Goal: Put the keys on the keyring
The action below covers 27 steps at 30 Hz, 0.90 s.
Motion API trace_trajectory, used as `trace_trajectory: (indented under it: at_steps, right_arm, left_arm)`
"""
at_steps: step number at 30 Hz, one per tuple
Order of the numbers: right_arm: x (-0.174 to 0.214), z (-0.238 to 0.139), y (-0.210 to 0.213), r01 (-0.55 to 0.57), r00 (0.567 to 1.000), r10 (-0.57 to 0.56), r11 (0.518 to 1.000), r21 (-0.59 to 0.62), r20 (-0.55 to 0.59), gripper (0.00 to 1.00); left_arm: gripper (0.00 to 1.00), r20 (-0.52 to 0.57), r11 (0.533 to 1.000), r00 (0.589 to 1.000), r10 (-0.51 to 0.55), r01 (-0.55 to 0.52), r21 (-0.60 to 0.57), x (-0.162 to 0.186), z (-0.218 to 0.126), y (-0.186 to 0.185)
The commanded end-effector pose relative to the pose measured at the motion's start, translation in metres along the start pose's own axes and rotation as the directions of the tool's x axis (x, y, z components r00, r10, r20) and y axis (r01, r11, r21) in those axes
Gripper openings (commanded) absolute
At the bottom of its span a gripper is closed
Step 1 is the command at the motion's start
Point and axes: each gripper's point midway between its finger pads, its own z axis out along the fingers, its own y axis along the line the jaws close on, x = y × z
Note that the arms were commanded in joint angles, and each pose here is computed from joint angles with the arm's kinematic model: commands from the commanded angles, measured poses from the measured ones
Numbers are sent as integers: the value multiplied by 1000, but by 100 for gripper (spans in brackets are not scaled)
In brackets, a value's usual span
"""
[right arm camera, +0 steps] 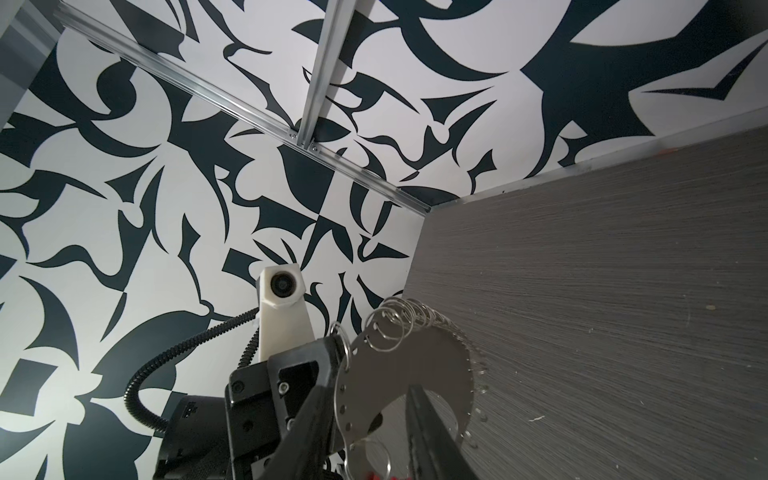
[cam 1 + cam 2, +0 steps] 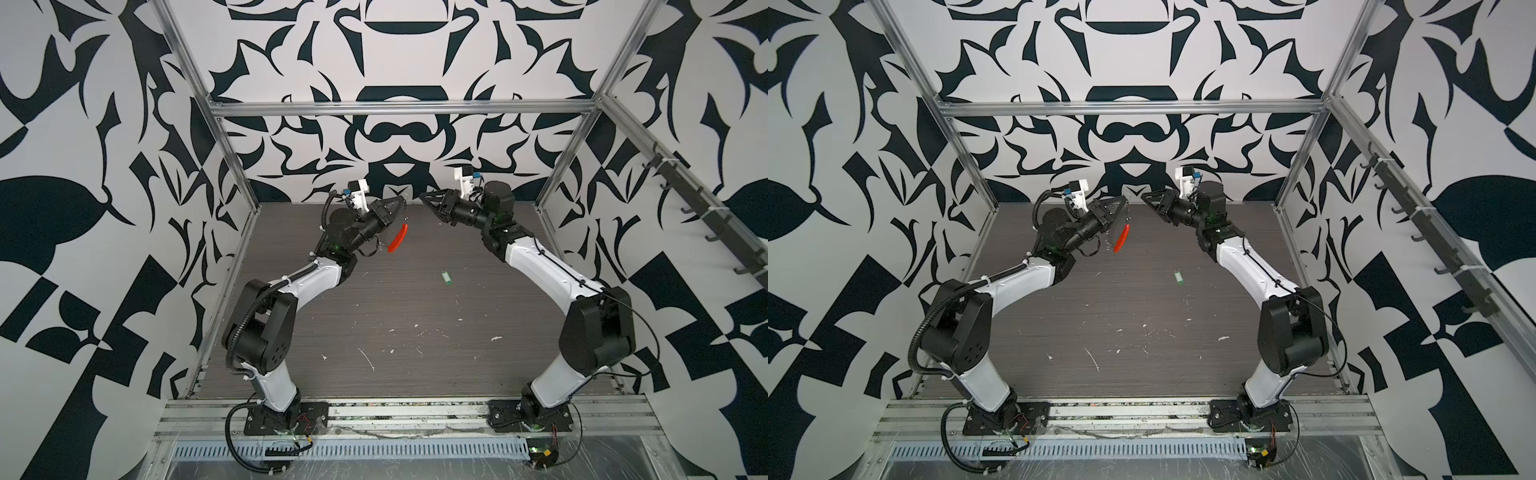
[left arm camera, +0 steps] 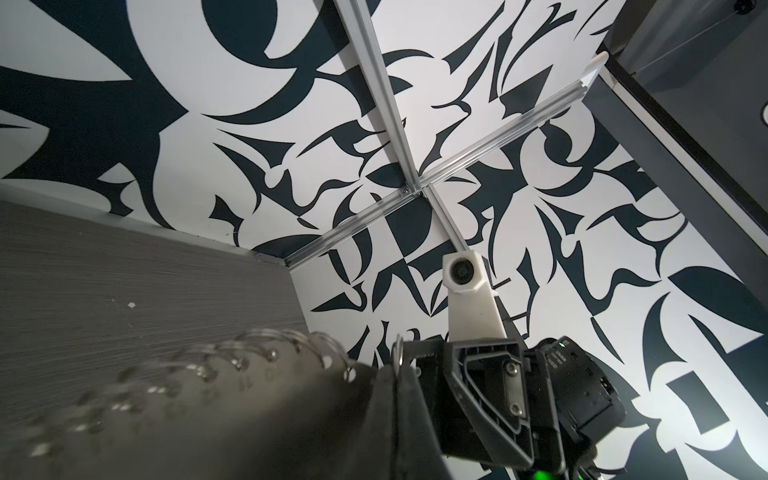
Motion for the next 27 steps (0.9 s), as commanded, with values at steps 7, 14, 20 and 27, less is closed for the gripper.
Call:
trace_trajectory:
  at_steps: [7,14,20,27]
  right_arm:
    - [-3,9,46,47,999,-48,992,-116,-5,32]
    - [-2,16,45,39,999,-41,991,-131,-12,28]
    - [0,19,49,33,999,-37,988,-154,-20,19]
    - [1,21,52,31,999,-36,984,-176,-23,15]
  left_arm:
    - [0,18,996,1000,0,-1,86,-9,3,-37]
    - [0,9,994,1000,9,-10,106,-8,4,-45]
    - [0,-3,993,1000,11,-11,119,-5,6,-46]
    - [0,-19,993,1000,6,-3,118,-1,8,-43]
